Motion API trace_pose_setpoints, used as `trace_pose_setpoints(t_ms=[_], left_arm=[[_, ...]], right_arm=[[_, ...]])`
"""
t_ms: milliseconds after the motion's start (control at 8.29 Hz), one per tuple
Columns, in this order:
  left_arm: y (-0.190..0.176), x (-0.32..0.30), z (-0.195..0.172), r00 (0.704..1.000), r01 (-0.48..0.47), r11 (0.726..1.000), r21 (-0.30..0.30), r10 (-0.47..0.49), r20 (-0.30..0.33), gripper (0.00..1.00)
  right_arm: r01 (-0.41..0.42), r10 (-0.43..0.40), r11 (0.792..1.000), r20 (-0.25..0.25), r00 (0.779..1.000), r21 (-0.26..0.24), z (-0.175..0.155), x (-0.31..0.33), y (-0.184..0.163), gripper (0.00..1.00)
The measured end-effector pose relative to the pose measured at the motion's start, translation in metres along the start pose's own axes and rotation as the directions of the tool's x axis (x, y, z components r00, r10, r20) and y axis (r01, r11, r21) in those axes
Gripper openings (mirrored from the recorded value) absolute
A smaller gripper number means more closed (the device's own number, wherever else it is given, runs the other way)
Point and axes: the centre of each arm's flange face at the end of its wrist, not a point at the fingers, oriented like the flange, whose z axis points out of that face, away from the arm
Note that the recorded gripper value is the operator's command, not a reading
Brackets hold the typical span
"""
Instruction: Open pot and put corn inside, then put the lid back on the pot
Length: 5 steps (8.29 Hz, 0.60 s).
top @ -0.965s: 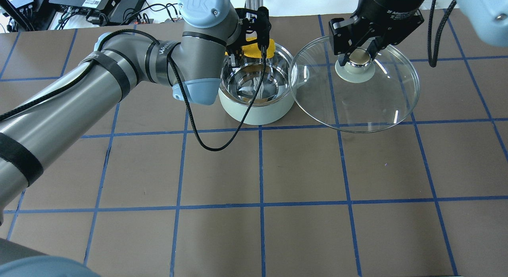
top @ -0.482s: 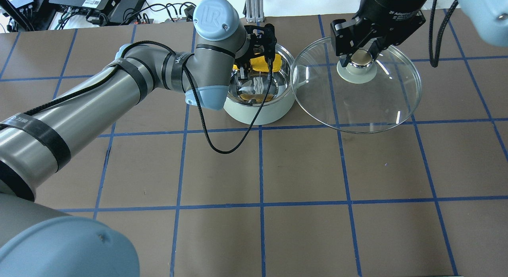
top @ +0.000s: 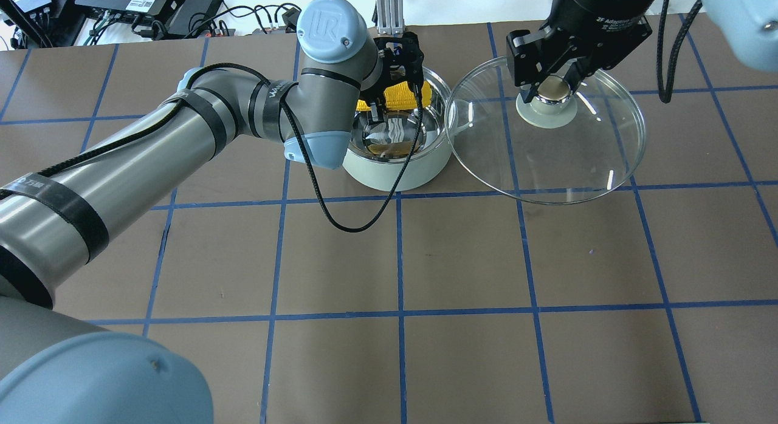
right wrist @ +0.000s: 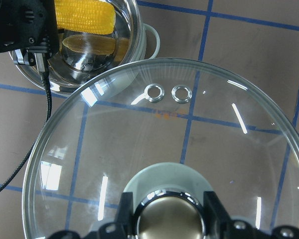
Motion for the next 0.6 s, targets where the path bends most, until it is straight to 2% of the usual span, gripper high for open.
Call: trace_pose_setpoints(t_ms=[362, 603], left_arm=[[0.002, -0.007, -0.032, 1.000, 0.016, 1.000, 0.001, -0.016, 0.019, 1.00], [0.015, -0.014, -0.065, 0.998, 0.054, 0.999, -0.006, -0.054, -0.010, 1.00]], right_arm=[[0.004, -0.004, 1.000, 0.001, 1.000, 0.004, 0.000, 0.000, 0.000, 0.33], [0.005, -0.006, 1.000, 0.001, 1.000, 0.007, -0.001, 0.000, -0.001, 0.33]])
